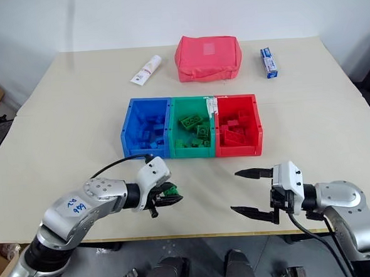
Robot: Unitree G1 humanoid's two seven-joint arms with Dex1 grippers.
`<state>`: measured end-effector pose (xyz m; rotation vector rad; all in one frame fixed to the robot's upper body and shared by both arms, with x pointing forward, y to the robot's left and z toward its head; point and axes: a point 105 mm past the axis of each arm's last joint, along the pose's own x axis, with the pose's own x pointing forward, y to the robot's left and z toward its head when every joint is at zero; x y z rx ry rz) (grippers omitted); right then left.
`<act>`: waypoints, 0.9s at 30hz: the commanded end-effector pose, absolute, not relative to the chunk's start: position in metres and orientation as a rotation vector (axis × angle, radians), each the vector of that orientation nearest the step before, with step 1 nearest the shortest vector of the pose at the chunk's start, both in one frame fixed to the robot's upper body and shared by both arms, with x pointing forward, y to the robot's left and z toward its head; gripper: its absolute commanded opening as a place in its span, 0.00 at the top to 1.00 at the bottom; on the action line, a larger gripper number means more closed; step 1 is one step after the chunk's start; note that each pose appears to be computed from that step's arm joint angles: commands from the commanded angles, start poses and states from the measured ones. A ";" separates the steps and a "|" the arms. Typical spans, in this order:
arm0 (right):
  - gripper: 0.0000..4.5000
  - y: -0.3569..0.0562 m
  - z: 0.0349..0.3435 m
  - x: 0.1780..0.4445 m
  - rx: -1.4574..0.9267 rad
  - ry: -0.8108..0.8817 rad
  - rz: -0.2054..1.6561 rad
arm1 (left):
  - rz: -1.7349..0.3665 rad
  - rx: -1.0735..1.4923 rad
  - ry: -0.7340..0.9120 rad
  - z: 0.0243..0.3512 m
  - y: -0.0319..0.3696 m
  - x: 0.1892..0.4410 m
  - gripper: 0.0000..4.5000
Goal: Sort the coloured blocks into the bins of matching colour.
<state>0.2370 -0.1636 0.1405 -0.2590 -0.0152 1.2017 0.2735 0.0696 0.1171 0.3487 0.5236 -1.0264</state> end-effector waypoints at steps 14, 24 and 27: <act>0.00 -0.196 0.192 0.261 -0.162 -0.294 0.771 | -0.863 0.326 -0.043 0.208 0.032 0.387 0.67; 0.00 -0.185 0.183 0.255 -0.230 -0.252 0.848 | -1.004 0.230 -0.200 0.230 0.035 0.373 0.04; 0.00 -0.181 0.182 0.257 -0.259 -0.241 0.903 | -1.054 0.250 -0.232 0.232 0.053 0.357 0.01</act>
